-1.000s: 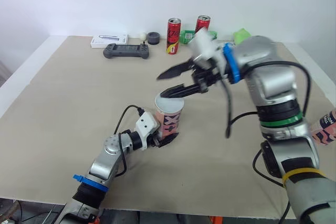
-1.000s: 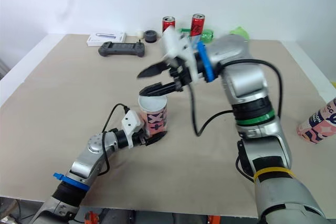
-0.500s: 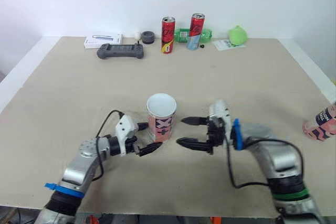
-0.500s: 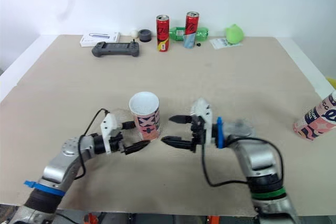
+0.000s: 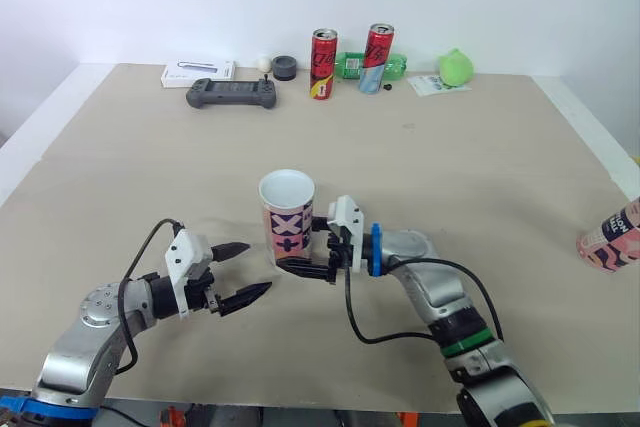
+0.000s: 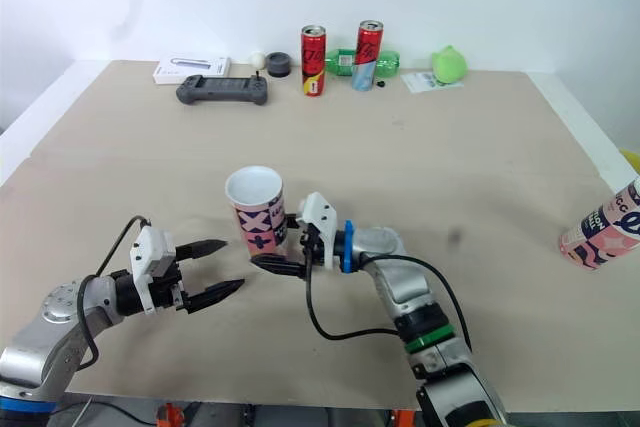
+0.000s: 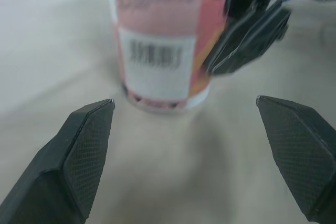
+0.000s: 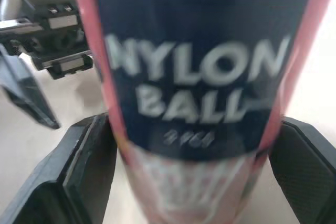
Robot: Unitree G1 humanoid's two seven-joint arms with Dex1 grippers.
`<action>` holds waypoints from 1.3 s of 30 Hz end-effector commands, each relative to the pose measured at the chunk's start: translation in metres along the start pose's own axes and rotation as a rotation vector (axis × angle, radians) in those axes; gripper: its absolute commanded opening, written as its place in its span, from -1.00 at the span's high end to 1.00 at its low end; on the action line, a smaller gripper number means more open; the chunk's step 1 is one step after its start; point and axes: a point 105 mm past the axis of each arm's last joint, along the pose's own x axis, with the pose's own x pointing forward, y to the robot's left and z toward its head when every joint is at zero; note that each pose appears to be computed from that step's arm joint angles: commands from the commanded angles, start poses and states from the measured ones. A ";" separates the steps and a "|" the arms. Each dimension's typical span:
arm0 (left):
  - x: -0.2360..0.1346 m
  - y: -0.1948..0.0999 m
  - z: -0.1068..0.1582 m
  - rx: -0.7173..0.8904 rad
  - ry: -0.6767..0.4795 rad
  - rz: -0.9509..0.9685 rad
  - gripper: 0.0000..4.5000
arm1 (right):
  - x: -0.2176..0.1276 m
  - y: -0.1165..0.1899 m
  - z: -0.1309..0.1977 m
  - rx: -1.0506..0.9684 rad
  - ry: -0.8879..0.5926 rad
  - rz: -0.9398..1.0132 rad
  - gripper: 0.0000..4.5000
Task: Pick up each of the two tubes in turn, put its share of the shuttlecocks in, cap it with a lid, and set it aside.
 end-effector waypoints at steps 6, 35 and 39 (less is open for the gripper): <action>-0.004 -0.002 0.009 0.023 -0.047 0.069 -0.98 | 0.027 -0.007 0.002 -0.078 -0.009 0.011 -1.00; 0.021 0.012 0.036 0.085 -0.123 0.050 -1.00 | -0.062 -0.038 0.027 -0.022 -0.160 -0.386 -0.52; 0.065 0.007 0.055 0.100 -0.203 -0.025 -1.00 | -0.167 -0.080 0.020 -0.027 -0.148 -0.958 -0.52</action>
